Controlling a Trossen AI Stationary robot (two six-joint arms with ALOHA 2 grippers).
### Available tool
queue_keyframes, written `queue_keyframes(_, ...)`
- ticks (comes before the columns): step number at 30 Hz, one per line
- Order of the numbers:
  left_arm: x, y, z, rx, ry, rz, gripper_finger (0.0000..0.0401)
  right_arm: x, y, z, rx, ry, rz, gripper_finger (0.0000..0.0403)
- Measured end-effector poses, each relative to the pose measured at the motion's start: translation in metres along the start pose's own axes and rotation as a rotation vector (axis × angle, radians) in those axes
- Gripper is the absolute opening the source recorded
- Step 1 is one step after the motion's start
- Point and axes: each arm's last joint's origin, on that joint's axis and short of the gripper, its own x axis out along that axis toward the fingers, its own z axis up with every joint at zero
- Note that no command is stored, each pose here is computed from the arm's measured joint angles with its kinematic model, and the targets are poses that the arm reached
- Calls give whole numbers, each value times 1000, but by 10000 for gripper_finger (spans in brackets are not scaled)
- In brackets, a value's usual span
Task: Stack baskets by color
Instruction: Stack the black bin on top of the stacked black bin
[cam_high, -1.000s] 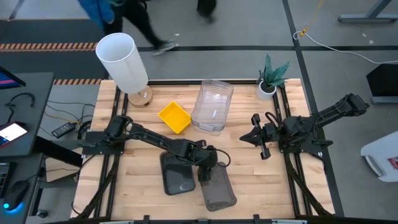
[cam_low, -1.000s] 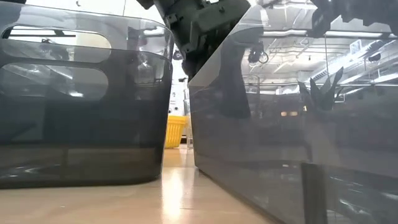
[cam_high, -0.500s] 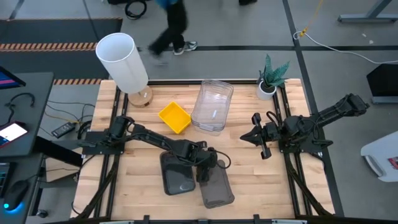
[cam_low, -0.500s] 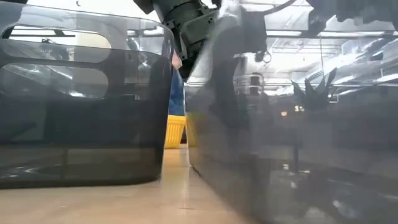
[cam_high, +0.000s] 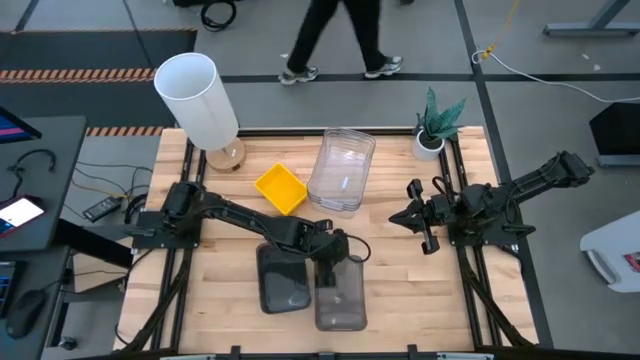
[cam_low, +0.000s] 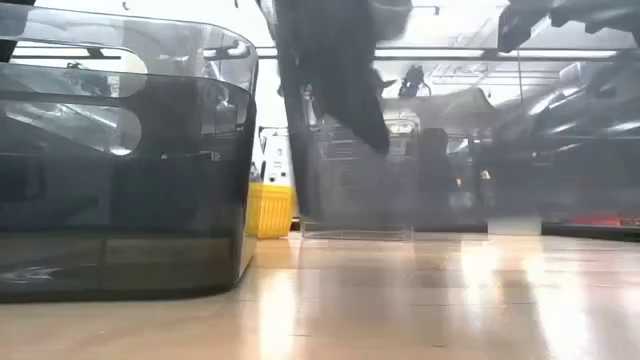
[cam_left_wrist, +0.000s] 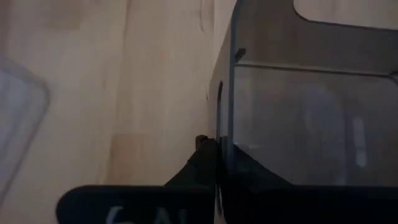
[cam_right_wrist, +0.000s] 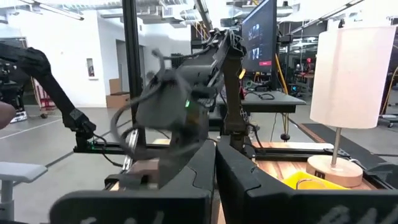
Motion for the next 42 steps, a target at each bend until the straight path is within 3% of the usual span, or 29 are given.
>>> queue_keyframes(12,-98,11,7,-24,-31,-28,4,-3,0,2,-13,-6,3,20)
queue_keyframes(20,-139,23,-3,-3,15,34,3,-3,0,2,-14,-5,3,20)
queue_keyframes(29,-145,43,-14,14,141,118,3,-2,0,1,-7,-1,4,20)
queue_keyframes(42,-149,34,-26,56,244,130,3,-1,0,0,-3,5,5,20)
